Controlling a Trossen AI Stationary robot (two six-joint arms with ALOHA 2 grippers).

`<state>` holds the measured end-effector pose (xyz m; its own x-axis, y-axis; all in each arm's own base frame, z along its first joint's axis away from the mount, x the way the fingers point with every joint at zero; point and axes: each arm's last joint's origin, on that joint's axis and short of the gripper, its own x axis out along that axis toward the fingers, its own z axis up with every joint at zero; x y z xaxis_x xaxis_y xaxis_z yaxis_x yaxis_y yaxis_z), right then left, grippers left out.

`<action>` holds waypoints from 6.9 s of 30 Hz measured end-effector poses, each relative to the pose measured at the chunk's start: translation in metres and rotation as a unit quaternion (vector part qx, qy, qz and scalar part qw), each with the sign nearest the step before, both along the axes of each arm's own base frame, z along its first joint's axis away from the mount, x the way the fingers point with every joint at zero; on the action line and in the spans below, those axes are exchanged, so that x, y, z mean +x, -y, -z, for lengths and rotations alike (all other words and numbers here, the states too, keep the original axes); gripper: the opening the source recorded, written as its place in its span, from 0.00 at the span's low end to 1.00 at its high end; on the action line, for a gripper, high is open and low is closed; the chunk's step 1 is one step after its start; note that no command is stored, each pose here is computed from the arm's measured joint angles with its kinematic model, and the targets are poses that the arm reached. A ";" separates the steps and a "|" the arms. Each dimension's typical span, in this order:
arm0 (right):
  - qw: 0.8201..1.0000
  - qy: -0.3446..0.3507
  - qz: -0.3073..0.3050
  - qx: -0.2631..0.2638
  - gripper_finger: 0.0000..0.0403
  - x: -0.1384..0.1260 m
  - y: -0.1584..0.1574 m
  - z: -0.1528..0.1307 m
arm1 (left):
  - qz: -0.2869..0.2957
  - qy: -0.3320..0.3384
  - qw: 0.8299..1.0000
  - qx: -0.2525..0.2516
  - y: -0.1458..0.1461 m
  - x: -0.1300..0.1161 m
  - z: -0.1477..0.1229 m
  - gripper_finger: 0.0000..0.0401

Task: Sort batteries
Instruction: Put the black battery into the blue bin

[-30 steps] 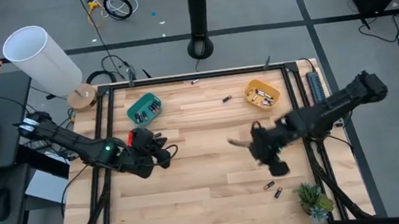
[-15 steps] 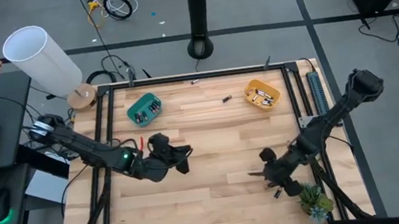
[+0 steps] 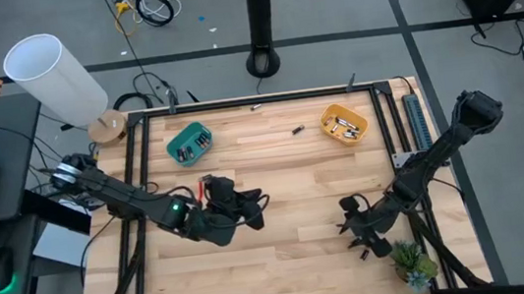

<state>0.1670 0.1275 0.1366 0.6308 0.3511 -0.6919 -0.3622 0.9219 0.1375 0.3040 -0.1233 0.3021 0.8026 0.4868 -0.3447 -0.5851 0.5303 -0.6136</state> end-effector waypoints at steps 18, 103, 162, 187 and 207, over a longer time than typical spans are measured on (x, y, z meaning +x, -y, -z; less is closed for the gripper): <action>0.999 0.013 -0.027 -0.026 0.54 0.020 -0.024 0.017 | 0.006 -0.015 1.000 0.004 0.004 0.002 0.000 0.03; 0.871 0.389 0.233 0.191 0.12 0.092 0.073 -0.156 | 0.094 0.119 0.977 0.150 -0.020 0.091 0.020 0.28; 0.892 0.305 0.319 0.098 0.38 0.049 0.110 -0.163 | -0.058 -0.109 0.992 0.041 -0.084 0.017 0.002 0.15; 0.913 0.183 0.313 0.187 0.38 0.072 0.069 -0.125 | -0.046 -0.446 0.881 -0.152 -0.258 -0.087 0.093 0.15; 0.883 0.209 0.382 0.177 0.38 0.079 0.103 -0.127 | 0.020 -0.474 0.873 -0.111 -0.272 -0.100 0.104 0.47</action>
